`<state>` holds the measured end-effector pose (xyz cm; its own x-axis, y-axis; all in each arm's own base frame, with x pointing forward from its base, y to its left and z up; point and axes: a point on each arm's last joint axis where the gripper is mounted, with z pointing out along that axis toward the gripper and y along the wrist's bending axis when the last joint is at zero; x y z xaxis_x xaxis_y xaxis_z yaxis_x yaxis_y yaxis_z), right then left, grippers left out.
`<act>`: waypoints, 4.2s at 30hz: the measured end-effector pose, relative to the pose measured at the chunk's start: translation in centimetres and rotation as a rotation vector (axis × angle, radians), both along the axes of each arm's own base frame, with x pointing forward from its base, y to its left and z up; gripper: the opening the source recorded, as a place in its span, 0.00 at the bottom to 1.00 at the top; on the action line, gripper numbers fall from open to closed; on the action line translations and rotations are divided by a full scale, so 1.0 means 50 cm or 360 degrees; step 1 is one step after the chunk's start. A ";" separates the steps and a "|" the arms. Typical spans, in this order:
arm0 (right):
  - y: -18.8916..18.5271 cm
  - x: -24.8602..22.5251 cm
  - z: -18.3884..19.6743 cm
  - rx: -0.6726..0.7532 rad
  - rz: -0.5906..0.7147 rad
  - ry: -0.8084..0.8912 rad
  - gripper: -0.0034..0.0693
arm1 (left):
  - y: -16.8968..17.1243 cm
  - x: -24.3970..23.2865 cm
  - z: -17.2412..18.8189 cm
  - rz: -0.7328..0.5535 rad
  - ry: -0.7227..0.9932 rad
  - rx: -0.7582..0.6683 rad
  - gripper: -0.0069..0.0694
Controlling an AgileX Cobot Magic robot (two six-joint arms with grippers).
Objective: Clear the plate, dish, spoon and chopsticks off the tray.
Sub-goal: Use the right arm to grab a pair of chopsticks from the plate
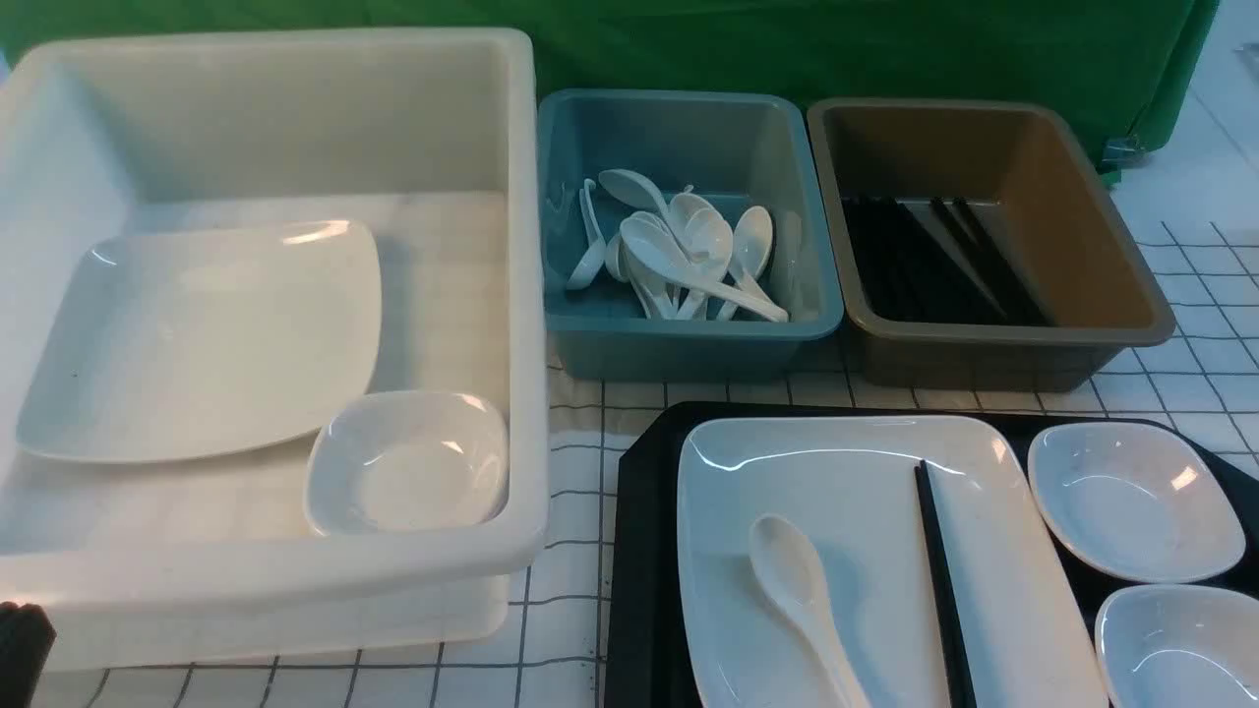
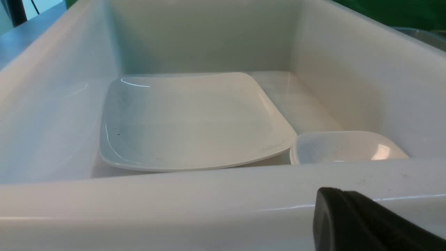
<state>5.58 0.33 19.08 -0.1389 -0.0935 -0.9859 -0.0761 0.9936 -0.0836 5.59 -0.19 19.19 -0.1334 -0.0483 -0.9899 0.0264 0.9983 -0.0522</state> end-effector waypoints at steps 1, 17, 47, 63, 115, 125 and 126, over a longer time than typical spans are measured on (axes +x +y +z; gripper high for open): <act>0.000 0.000 0.000 0.0000 0.0000 0.0000 0.39 | 0.000 0.000 0.000 0.0000 0.0000 0.0000 0.11; 0.000 0.000 0.000 0.0001 0.0000 0.0000 0.39 | 0.000 0.000 0.000 0.0000 0.0000 0.0000 0.11; 0.000 0.000 0.000 0.0000 0.0000 0.0000 0.39 | 0.000 0.000 0.000 0.0000 0.0000 0.0000 0.12; 0.007 0.001 0.018 0.1247 -0.0060 -0.0042 0.39 | 0.000 0.000 0.000 0.0000 0.0000 0.0000 0.12; 0.258 0.345 0.018 -0.0211 0.0268 0.2038 0.56 | 0.000 0.000 0.000 0.0000 0.0000 0.0000 0.12; 0.274 0.368 -0.034 -0.0166 0.0191 0.2076 0.56 | 0.000 0.000 0.000 0.0000 0.0000 0.0000 0.12; 0.276 0.370 -0.037 -0.0154 0.0185 0.2068 0.56 | 0.000 0.000 0.000 0.0000 0.0000 0.0000 0.12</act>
<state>24.09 14.12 17.24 -0.9644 -0.2316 -0.1275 -0.2389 0.9700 0.0452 5.59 -0.19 19.18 -0.1337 -0.0482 -0.9898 0.0264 0.9983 -0.0522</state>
